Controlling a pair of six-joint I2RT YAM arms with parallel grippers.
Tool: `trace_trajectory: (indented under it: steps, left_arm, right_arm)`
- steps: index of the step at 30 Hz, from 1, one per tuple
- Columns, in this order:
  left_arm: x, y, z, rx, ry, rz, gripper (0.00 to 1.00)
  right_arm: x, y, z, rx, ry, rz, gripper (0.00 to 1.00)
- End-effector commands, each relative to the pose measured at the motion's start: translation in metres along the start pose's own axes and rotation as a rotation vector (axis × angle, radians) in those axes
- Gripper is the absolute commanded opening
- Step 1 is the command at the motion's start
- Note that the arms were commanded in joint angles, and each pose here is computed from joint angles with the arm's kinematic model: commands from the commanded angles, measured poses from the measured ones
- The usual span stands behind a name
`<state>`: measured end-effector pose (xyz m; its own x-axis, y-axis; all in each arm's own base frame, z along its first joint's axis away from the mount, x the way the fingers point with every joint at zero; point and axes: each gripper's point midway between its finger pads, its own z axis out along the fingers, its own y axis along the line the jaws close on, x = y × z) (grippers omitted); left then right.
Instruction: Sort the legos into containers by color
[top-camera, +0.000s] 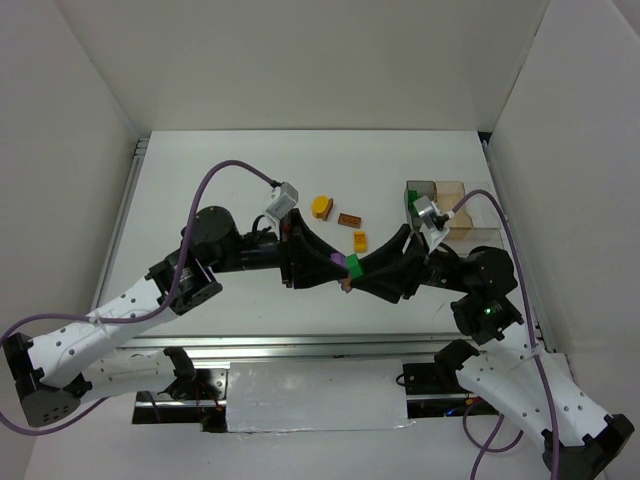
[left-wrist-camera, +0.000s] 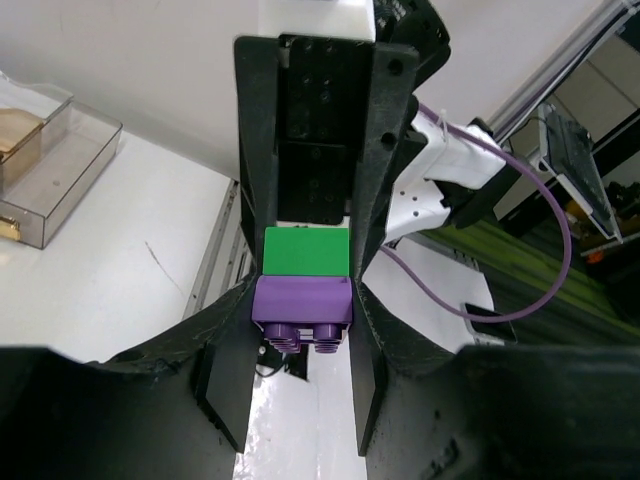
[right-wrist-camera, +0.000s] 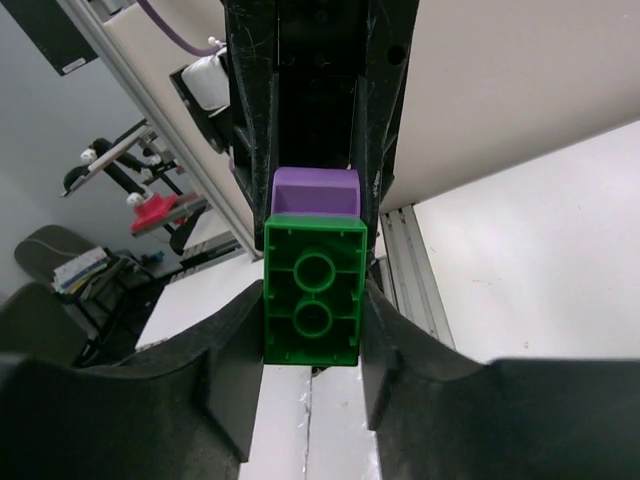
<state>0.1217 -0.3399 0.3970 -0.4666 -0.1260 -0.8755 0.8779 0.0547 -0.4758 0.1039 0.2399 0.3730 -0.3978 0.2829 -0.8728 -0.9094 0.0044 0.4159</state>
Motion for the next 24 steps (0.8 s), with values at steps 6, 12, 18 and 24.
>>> trace_trajectory:
  steps: [6, 12, 18, 24]
  left_arm:
    - [-0.007, -0.022, -0.006, 0.09, 0.027, 0.108, 0.0]
    - [-0.009, -0.029, -0.008, 0.119, 0.03, 0.13, 0.0]
    - [-0.009, -0.029, -0.006, 0.122, 0.031, 0.132, 0.0]
    - [-0.009, -0.031, -0.005, 0.142, 0.026, 0.137, 0.0]
  right_arm:
    - [-0.014, 0.017, -0.002, -0.02, 0.041, -0.115, 0.85]
    - [-0.012, 0.021, 0.002, -0.056, 0.104, -0.1, 0.59]
    - [-0.009, 0.013, 0.002, -0.019, 0.112, -0.092, 0.66]
    - [-0.005, 0.008, 0.001, -0.007, 0.112, -0.073, 0.5]
